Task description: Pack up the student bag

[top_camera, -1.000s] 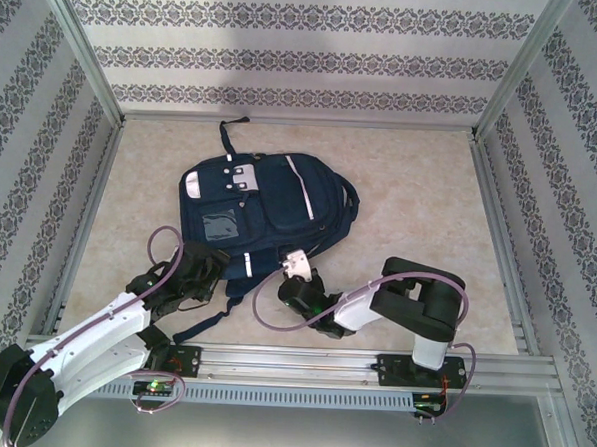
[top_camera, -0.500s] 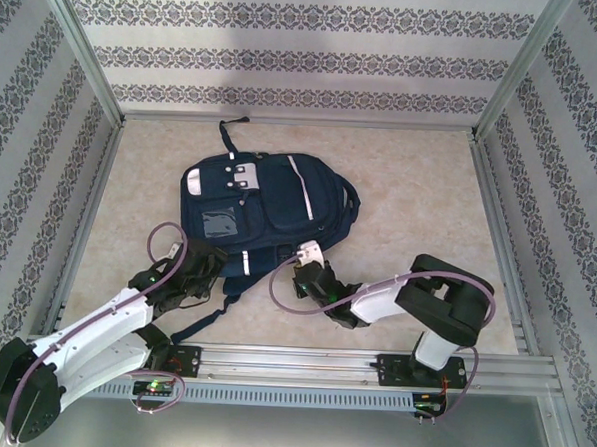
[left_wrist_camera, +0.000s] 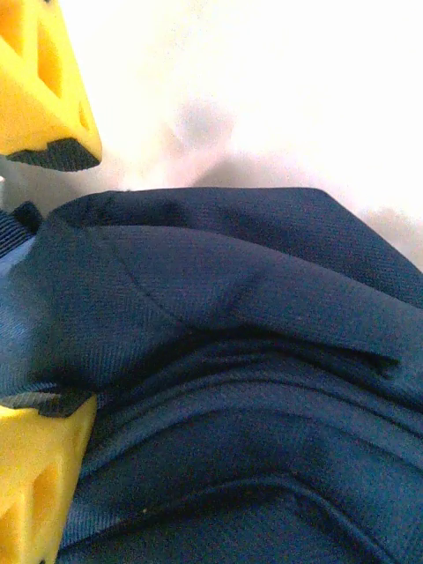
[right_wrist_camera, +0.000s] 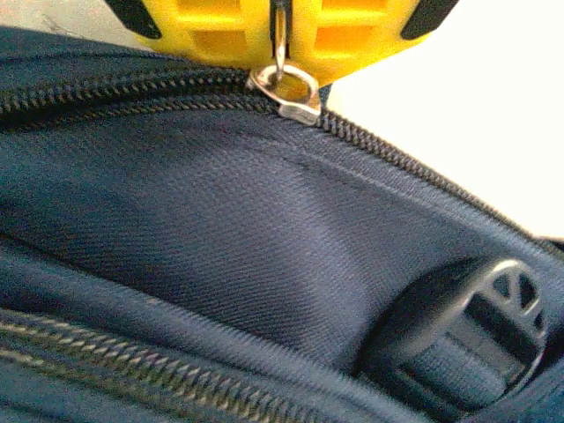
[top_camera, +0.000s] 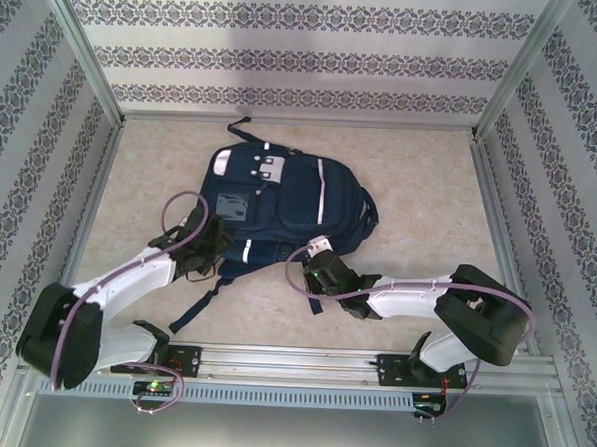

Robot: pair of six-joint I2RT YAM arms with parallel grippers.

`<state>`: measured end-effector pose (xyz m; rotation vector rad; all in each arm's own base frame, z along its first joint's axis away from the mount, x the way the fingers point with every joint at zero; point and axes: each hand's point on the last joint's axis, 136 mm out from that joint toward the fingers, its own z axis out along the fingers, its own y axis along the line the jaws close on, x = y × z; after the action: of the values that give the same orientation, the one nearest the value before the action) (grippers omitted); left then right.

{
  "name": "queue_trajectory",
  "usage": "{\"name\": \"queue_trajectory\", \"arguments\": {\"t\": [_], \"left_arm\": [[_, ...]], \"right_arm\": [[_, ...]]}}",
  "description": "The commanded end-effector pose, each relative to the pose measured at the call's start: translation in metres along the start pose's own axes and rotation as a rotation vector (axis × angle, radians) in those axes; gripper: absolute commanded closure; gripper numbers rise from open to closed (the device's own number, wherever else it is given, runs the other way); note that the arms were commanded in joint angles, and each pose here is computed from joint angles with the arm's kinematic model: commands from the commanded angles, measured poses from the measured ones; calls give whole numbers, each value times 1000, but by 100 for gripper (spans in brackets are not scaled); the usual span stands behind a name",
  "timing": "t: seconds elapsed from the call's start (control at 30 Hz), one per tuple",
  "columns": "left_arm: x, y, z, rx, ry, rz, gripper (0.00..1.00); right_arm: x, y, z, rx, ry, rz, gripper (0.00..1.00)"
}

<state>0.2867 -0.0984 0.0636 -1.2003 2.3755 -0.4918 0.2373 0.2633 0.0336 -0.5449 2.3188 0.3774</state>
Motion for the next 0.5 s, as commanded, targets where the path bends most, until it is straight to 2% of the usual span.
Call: {"name": "queue_trajectory", "arguments": {"t": [0.0,0.1,0.27,0.47], "left_arm": [[-21,-49,3,83,2,100,29],[-23,-64,1,77,57,119,27],[-17,-57,-21,129,69,68,27],[12,-51,-25,250,146,-15,28]], "right_arm": [[3,29,0,-135,97,28,100],[-6,44,4,-177,100,87,100],[-33,64,5,-238,27,257,100],[-48,99,11,-285,0,289,100]]}}
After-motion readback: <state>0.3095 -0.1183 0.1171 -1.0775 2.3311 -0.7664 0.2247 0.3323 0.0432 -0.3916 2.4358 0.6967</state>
